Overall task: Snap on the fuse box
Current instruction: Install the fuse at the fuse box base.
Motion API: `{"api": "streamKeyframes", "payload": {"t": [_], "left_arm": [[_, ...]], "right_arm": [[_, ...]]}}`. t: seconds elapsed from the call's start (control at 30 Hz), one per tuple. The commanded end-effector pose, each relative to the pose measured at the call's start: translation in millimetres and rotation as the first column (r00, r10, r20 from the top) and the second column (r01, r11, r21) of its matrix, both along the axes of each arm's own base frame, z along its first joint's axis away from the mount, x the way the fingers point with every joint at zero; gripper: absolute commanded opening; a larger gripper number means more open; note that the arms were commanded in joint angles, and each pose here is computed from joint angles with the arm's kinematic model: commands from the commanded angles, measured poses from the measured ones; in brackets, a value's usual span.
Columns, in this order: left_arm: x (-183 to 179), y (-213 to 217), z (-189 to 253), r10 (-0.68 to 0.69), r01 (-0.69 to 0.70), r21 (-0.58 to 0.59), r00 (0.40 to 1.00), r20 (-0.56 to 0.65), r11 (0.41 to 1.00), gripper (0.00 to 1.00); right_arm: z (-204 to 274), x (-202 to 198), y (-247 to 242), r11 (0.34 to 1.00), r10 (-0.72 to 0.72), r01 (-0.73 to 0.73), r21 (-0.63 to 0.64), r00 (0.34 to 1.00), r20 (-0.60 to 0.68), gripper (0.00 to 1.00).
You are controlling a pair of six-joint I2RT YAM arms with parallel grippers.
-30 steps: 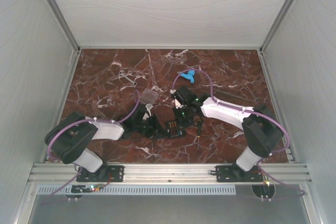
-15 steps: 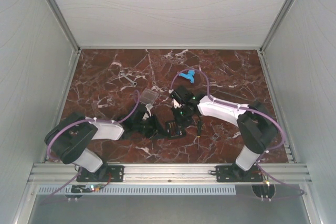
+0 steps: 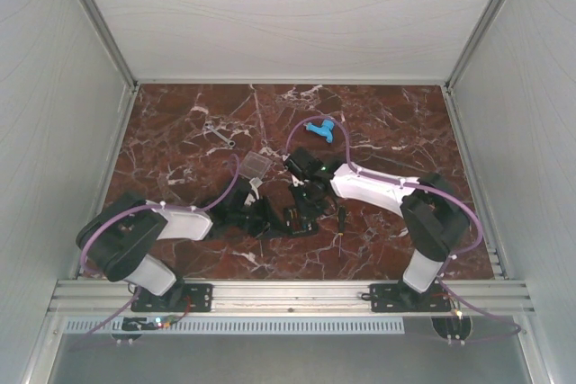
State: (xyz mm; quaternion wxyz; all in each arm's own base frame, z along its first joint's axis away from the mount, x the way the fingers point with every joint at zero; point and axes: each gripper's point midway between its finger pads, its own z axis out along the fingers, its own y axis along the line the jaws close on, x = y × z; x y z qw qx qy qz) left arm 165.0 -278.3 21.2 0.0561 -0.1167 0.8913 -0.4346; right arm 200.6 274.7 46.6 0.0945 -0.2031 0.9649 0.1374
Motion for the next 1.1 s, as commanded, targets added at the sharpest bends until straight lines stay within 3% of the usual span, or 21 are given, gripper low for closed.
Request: {"api": "streamKeyframes", "payload": {"t": [0.0, 0.57, 1.07], "left_arm": [[8.0, -7.7, 15.7, -0.009, 0.012, -0.045, 0.998, 0.069, 0.999, 0.30], [7.0, -7.0, 16.8, -0.013, 0.017, -0.050, 0.997, 0.080, 0.999, 0.33], [4.9, -10.7, 12.8, -0.044, 0.048, -0.059, 0.997, 0.066, 0.997, 0.33]], "right_arm": [[7.1, 2.9, 3.5, 1.000, -0.005, 0.006, -0.008, 1.000, 0.031, 0.11], [20.4, 8.8, 6.6, 0.999, -0.046, 0.048, -0.014, 0.990, 0.134, 0.16], [6.2, 0.9, 4.0, 0.994, -0.062, 0.071, -0.078, 0.992, 0.112, 0.11]]}}
